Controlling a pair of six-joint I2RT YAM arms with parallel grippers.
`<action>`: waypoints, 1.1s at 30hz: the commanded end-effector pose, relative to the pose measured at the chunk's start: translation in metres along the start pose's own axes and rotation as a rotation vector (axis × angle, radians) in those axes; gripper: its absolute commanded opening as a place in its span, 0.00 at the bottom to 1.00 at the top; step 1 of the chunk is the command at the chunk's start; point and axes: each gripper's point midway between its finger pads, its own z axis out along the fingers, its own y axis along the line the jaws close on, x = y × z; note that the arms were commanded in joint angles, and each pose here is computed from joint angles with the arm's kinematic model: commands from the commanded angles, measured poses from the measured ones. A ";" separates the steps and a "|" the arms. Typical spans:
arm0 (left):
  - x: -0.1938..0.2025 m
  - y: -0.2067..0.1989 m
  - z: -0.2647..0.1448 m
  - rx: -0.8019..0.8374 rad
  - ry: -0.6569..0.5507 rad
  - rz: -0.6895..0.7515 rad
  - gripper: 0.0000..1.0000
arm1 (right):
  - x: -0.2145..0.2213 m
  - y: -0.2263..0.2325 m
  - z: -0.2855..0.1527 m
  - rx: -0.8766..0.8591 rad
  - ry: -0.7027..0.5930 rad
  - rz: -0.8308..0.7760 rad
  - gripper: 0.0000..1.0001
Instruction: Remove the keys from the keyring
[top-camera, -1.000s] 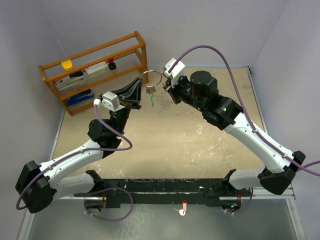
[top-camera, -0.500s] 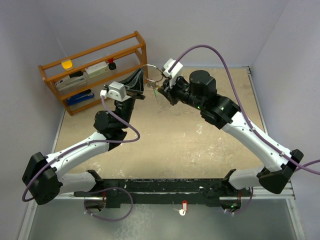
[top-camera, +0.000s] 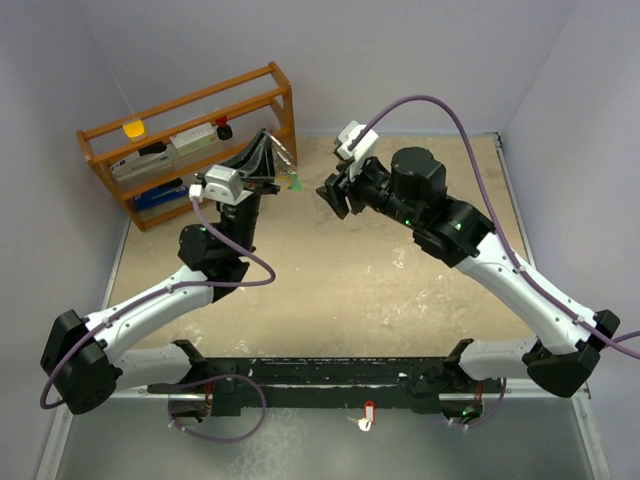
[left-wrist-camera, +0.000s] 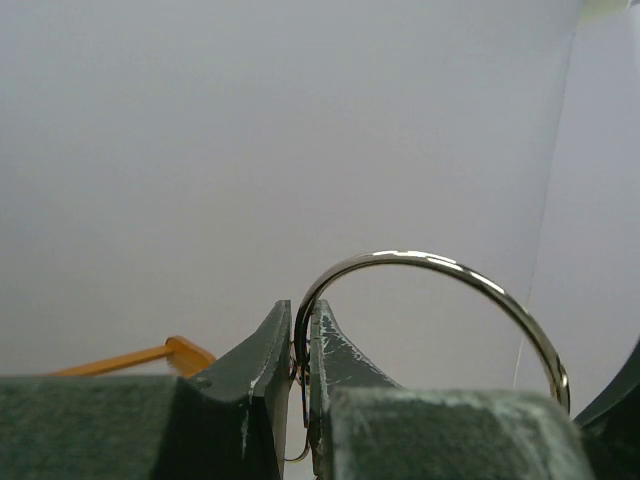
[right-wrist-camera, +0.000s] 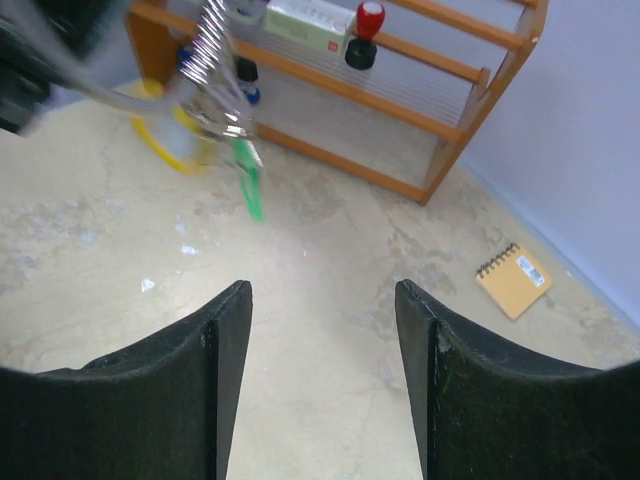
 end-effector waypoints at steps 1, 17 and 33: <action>-0.060 -0.004 0.007 0.052 -0.163 -0.042 0.00 | 0.000 -0.007 0.009 0.048 -0.027 -0.016 0.63; -0.074 -0.016 0.005 0.119 -0.181 -0.145 0.00 | -0.012 0.011 -0.028 -0.006 -0.362 -0.038 0.55; -0.068 -0.045 0.006 0.240 -0.086 -0.302 0.00 | -0.027 0.039 -0.027 -0.156 -0.492 -0.028 0.50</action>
